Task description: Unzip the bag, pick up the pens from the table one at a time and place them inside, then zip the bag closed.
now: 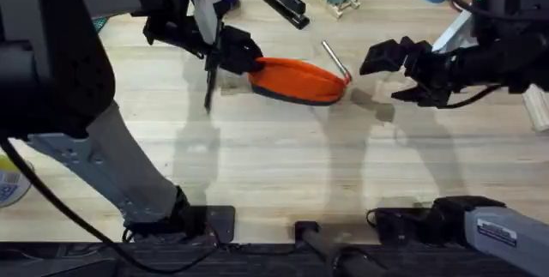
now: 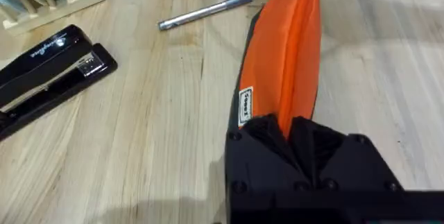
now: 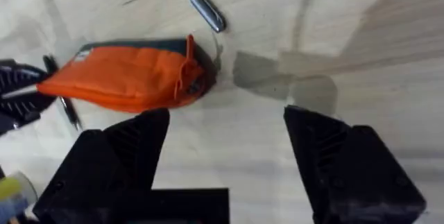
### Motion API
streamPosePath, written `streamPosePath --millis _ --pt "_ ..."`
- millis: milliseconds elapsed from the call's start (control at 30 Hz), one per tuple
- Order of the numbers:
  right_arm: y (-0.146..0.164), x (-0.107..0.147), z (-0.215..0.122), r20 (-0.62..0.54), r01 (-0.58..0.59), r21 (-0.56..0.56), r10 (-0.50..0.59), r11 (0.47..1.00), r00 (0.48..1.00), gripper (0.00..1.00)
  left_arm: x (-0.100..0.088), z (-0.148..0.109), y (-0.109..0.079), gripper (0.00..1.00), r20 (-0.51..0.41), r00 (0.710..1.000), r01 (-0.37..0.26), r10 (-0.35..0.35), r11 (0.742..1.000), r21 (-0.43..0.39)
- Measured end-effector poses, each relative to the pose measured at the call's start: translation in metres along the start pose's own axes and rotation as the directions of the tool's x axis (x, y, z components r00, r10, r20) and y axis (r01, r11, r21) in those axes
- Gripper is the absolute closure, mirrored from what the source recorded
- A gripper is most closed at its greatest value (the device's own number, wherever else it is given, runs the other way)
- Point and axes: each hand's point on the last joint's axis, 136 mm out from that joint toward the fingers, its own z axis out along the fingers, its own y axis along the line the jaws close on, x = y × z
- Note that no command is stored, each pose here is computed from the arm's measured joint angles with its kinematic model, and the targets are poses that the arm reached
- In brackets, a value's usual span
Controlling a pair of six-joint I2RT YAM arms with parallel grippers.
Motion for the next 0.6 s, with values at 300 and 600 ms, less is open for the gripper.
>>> streamPosePath --millis 300,600 --pt "0.014 -0.005 0.014 0.011 0.003 -0.106 -0.002 0.994 1.000 0.006 0.000 0.000 0.000 0.958 0.000 1.000 0.002 -0.002 1.000 0.000" --pt "0.022 -0.003 0.051 -0.082 0.050 -0.199 -0.068 0.979 0.994 0.006 0.000 0.000 0.000 0.959 0.000 1.000 0.002 -0.002 1.000 0.000"
